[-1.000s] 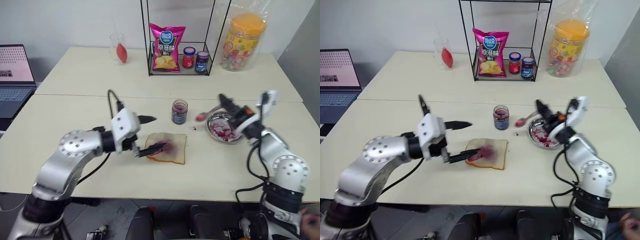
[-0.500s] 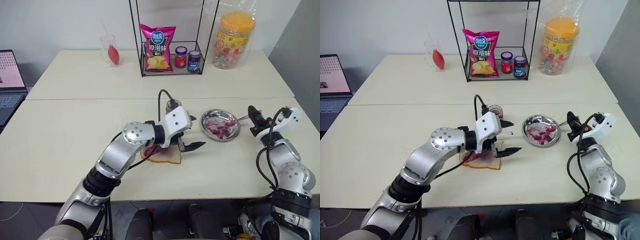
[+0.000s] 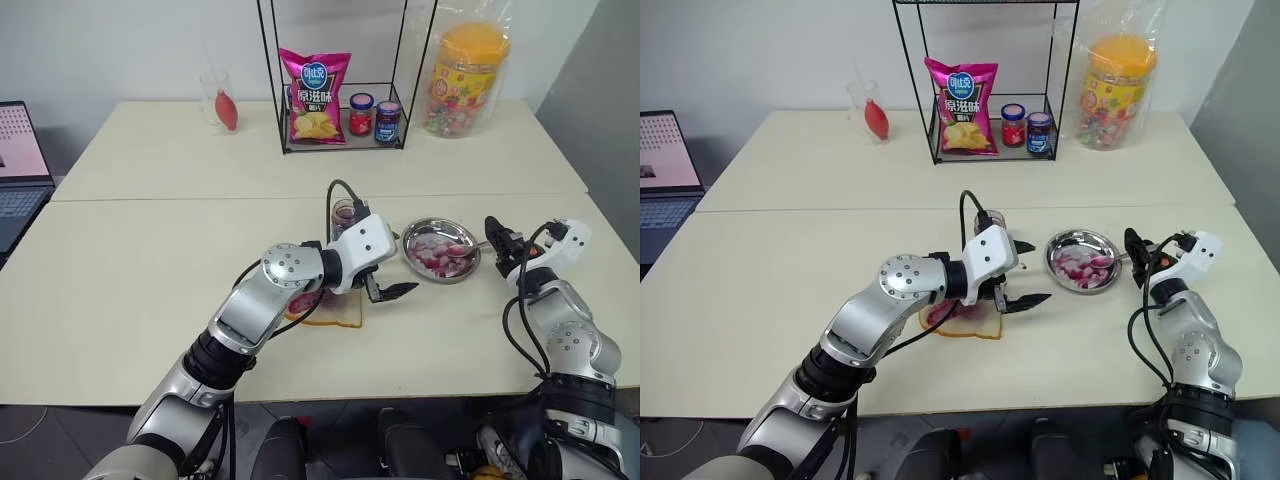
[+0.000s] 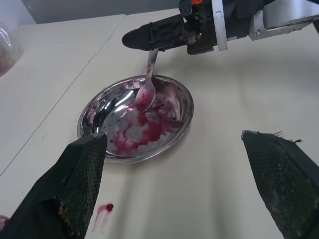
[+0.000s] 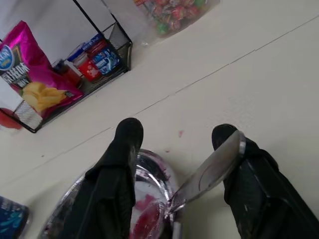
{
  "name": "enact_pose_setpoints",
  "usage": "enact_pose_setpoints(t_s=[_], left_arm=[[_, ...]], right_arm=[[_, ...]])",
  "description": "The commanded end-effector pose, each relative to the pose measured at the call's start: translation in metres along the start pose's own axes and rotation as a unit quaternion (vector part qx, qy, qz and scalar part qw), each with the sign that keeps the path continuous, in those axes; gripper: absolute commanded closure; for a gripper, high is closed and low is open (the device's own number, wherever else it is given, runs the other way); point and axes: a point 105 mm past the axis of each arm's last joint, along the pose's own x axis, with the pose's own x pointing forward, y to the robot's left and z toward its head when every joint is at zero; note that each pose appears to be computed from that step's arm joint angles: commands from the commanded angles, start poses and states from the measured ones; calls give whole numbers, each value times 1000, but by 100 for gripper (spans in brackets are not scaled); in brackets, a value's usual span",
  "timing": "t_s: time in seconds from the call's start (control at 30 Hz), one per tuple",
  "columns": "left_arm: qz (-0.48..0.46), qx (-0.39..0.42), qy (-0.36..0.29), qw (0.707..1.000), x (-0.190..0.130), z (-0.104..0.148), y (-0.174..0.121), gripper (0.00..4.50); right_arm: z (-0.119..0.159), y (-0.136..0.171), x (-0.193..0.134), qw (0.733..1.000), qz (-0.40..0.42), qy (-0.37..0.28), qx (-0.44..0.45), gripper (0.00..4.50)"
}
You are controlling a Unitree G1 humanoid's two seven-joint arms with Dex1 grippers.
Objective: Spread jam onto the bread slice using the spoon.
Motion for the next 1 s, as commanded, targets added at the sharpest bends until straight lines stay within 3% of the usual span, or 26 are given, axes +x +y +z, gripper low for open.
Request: enact_pose_setpoints(t_s=[0.03, 0.2, 0.43, 0.63, 0.73, 0.87, 0.93, 1.0], left_arm=[[11, 17, -21, 1000, -2, 12, 3, 0], [13, 15, -27, 999, -2, 13, 4, 0], [51, 11, -50, 997, -13, 22, 18, 0], [158, -15, 9, 987, -75, -4, 60, 0], [197, -1, 73, 978, -125, -28, 78, 0], [221, 8, 127, 967, -187, -45, 89, 0], [207, -1, 143, 968, -204, -52, 82, 0], [196, -4, 162, 967, -213, -58, 78, 0]], right_arm=[[13, 5, -1, 997, 2, -25, -77, 147], [10, 14, 0, 993, 21, -26, -111, 147], [41, 10, -2, 982, -11, -96, -162, 147], [64, 45, -17, 967, 86, -109, -216, 147], [57, 64, -37, 949, 174, -50, -256, 147], [43, 80, -69, 905, 277, 54, -319, 76], [37, 83, -83, 882, 316, 103, -335, 20], [34, 84, -92, 866, 340, 136, -342, 5]])
